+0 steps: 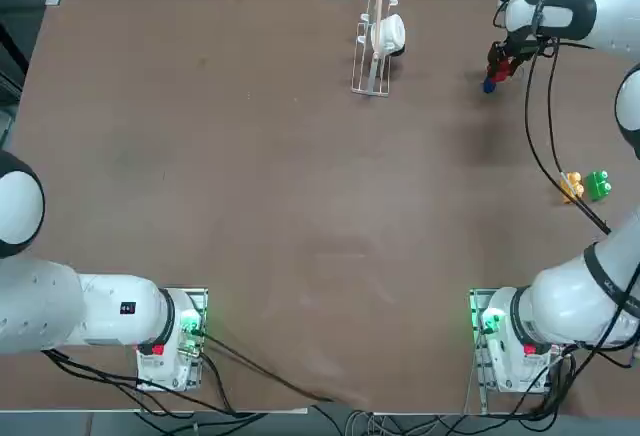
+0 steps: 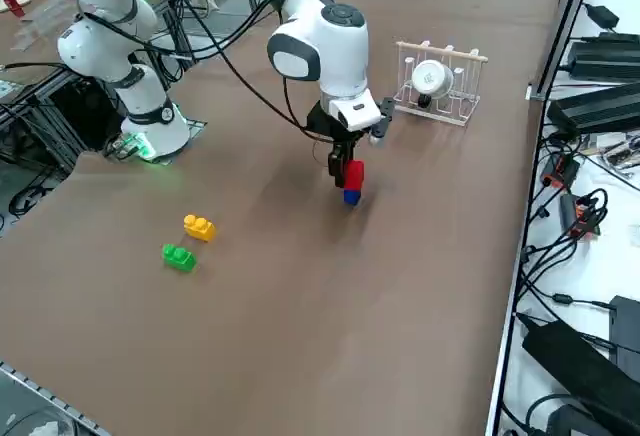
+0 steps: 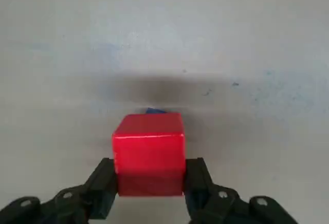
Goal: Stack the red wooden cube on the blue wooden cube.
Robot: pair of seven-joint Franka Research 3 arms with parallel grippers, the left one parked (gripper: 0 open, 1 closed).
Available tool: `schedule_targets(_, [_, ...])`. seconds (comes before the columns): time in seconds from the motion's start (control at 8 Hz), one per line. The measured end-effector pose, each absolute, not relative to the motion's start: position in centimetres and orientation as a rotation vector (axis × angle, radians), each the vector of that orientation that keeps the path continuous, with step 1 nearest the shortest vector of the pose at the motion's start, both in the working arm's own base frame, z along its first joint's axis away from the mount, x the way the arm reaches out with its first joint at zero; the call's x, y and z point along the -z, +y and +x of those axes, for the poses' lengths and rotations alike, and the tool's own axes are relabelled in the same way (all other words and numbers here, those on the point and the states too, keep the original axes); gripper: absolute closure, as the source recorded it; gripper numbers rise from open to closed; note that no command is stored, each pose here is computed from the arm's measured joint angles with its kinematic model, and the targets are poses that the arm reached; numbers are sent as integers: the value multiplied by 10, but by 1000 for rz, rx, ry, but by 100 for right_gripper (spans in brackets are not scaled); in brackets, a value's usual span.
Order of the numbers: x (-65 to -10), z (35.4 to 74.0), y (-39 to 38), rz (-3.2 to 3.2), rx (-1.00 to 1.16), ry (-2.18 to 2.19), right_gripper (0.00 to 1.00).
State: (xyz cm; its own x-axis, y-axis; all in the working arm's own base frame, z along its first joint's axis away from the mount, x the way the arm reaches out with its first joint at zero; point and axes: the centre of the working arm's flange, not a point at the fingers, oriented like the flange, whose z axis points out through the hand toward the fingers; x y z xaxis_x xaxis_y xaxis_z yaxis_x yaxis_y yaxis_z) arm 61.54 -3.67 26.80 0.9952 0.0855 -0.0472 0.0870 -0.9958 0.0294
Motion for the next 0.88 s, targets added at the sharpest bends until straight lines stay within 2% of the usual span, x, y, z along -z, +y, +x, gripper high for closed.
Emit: schedule_targets(0.88, [-268,615,-37,3112,70,126,29])
